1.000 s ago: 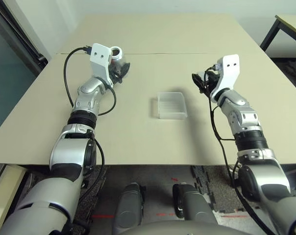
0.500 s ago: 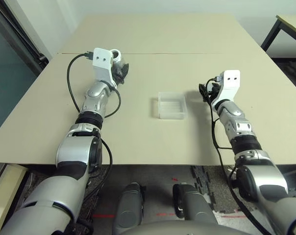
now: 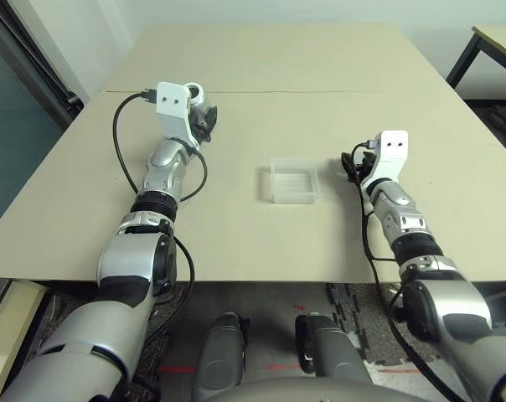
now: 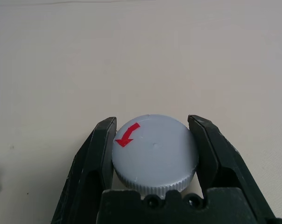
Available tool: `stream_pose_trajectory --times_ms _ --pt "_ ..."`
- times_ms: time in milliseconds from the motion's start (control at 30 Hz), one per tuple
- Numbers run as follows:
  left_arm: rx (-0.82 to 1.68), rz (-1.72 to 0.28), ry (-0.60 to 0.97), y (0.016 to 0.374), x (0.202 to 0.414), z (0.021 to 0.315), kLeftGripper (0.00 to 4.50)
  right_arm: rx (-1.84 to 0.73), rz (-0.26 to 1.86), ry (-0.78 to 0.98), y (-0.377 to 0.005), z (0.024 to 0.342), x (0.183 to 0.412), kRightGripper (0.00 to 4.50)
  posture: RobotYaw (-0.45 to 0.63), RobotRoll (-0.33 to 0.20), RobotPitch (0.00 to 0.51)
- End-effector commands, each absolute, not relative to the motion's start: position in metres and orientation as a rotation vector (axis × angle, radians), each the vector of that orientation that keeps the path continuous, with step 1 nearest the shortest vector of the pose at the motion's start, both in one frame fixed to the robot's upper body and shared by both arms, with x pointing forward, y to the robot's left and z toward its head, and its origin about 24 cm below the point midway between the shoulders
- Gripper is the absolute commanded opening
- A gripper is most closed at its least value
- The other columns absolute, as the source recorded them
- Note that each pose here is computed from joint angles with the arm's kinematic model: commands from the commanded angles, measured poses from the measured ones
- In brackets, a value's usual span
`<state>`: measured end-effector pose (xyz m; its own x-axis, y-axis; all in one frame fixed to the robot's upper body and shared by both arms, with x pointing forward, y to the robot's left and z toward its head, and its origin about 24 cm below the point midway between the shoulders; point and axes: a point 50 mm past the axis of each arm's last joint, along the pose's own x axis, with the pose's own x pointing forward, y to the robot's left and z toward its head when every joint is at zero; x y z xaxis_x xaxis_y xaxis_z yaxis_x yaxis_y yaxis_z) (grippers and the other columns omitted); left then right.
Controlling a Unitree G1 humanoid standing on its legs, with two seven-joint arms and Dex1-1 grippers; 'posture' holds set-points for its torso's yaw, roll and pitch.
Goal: Pour the medicine from the bottle into the box.
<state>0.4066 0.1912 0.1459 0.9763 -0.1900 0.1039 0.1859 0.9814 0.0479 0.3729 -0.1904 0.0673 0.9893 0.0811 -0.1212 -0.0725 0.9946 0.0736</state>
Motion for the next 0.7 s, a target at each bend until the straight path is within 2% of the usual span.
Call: stream_pose_trajectory --times_ms 33,233,300,333,400,433,700 --pt "0.025 -0.177 -0.084 0.194 0.406 0.140 2.49 0.061 0.089 0.137 -0.188 0.066 0.374 2.56 0.04 0.000 0.082" --pt "0.009 -0.173 -0.058 0.194 0.405 0.135 2.49 0.058 0.101 0.158 -0.187 0.064 0.373 2.56 0.04 0.000 0.083" --pt "0.003 -0.177 -0.035 0.194 0.405 0.132 2.49 0.055 0.105 0.159 -0.187 0.064 0.373 3.30 0.04 0.000 0.082" --pt "0.000 -0.177 -0.022 0.194 0.405 0.130 2.49 0.053 0.104 0.157 -0.187 0.064 0.373 3.51 0.04 0.000 0.083" --pt "-0.016 -0.177 0.020 0.195 0.405 0.125 2.49 0.053 0.101 0.155 -0.188 0.065 0.373 4.29 0.03 0.000 0.083" --pt "-0.018 -0.175 0.036 0.195 0.405 0.123 2.49 0.053 0.100 0.154 -0.189 0.066 0.373 4.50 0.03 0.000 0.083" --pt "-0.019 -0.173 0.125 0.194 0.406 0.117 2.49 0.046 0.115 0.108 -0.196 0.080 0.372 4.50 0.02 0.000 0.081"
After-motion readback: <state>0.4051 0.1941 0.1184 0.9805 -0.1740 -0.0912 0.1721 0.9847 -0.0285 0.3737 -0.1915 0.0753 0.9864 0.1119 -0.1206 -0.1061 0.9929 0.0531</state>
